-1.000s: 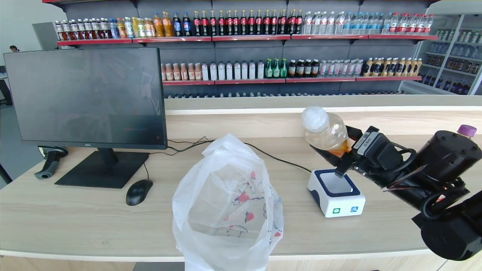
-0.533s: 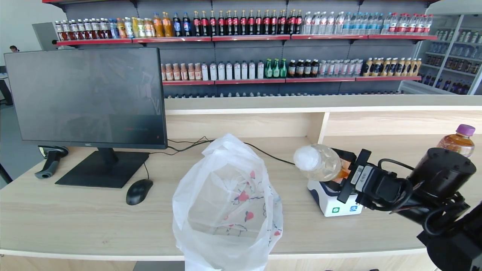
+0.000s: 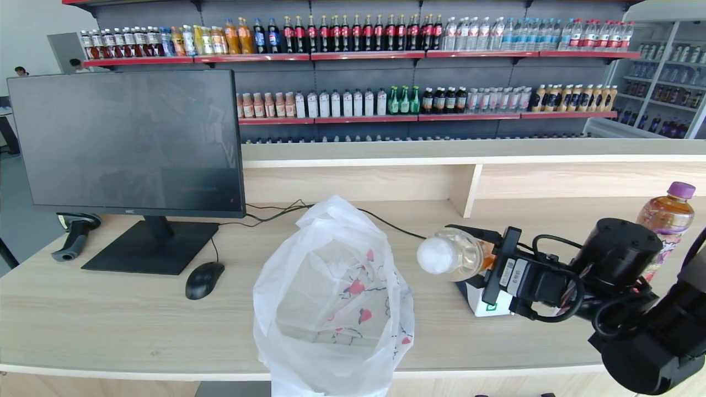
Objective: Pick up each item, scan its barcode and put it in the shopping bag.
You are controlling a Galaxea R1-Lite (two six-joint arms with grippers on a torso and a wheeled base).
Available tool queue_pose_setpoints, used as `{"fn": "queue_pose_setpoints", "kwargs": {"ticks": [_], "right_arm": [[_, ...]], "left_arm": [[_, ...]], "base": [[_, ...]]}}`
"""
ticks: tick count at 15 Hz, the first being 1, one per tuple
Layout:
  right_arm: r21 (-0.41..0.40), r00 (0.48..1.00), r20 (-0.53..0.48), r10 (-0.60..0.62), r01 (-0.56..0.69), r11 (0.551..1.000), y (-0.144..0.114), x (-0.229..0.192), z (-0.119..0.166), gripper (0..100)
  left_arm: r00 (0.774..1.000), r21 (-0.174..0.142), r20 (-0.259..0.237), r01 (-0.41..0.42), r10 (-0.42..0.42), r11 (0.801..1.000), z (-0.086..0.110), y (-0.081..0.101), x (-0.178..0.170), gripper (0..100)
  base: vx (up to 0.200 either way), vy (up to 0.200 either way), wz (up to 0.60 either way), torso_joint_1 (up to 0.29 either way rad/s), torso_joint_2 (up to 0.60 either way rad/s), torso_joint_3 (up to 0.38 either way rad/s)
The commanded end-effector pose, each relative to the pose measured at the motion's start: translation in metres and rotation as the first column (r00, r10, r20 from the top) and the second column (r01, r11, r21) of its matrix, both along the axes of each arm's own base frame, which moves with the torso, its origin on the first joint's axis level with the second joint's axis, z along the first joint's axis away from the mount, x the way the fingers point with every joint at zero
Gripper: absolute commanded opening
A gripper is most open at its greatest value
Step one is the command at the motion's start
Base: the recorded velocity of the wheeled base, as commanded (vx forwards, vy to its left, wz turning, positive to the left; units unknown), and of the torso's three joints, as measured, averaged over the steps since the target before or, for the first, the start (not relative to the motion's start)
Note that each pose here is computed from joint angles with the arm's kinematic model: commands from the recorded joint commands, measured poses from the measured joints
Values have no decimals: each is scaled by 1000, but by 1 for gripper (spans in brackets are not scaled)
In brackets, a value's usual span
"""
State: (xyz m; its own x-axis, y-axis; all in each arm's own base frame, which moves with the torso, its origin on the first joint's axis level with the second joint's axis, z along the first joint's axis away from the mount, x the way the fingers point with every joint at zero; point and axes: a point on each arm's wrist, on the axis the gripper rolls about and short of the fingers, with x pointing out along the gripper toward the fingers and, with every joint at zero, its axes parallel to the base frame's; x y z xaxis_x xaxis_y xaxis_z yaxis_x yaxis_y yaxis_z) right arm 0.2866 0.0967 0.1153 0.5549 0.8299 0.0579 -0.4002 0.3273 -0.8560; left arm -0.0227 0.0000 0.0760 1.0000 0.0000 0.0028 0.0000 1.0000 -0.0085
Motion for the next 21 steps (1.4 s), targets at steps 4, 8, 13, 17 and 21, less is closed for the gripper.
{"fn": "queue_pose_setpoints", "kwargs": {"ticks": [4,8,13,17,21], "right_arm": [[-9,1000,4,3,-3,1000,-13,13,-5,0],[-9,999,30,-27,27,1000,-28,20,-1,0],[4,998,48,-29,29,1000,-27,29,2,0],[8,999,42,-27,27,1000,-26,30,2,0],[8,999,34,-16,16,1000,-23,30,0,0]], "left_arm": [[1000,7,6,0,0,1000,1,0,0,100],[1000,41,5,3,-3,999,0,0,0,100],[1000,39,2,1,-1,999,0,0,0,100],[1000,39,2,1,-1,999,0,0,0,100],[1000,39,2,1,-1,999,0,0,0,100]], "base": [[0,0,0,0,0,0],[0,0,0,0,0,0],[0,0,0,0,0,0],[0,0,0,0,0,0],[0,0,0,0,0,0]]}}
